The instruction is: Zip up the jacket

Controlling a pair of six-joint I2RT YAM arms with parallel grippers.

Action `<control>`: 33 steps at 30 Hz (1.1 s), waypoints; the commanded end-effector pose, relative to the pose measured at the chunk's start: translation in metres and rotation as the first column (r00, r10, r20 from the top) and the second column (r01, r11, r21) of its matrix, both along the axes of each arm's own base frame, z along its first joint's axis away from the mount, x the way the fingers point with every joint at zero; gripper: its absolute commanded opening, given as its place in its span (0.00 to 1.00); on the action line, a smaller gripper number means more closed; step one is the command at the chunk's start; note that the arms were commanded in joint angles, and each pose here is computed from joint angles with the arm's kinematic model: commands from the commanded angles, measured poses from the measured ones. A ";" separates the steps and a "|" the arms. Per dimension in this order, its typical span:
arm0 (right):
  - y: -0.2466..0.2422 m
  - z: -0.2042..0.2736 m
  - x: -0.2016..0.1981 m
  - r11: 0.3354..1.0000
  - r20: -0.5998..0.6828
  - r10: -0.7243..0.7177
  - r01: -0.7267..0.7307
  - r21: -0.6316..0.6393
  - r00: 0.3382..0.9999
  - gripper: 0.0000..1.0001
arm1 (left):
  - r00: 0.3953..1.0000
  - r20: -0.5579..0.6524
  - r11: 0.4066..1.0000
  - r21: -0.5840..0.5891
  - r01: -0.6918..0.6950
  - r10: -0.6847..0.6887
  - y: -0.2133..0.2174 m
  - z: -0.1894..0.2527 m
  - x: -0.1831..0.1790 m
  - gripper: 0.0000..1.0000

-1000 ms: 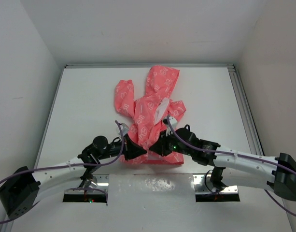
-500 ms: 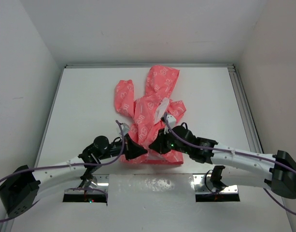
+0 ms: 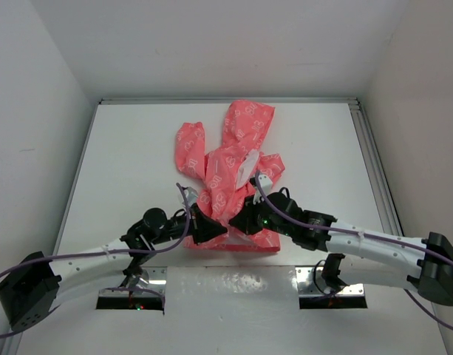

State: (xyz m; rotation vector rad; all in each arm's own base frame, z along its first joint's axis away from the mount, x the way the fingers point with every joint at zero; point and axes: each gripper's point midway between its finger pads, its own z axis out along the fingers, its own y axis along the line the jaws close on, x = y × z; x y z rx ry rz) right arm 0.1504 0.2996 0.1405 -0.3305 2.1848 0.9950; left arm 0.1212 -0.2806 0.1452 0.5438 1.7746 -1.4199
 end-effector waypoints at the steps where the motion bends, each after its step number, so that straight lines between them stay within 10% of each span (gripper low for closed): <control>1: 0.021 0.061 0.017 0.983 0.083 -0.040 0.024 0.181 0.996 0.00 | 0.994 -0.035 0.995 0.006 0.103 -0.103 -0.007 -0.005 -0.021 0.00; 23: 0.017 0.067 -0.021 0.962 0.026 0.112 -0.115 0.247 0.993 0.00 | 0.999 -0.030 0.994 0.099 0.034 -0.032 -0.005 -0.012 -0.006 0.00; 33: 0.022 0.063 0.017 0.987 0.068 -0.037 0.026 0.159 0.997 0.00 | 0.993 -0.055 0.990 0.097 0.107 -0.102 -0.005 -0.016 -0.023 0.00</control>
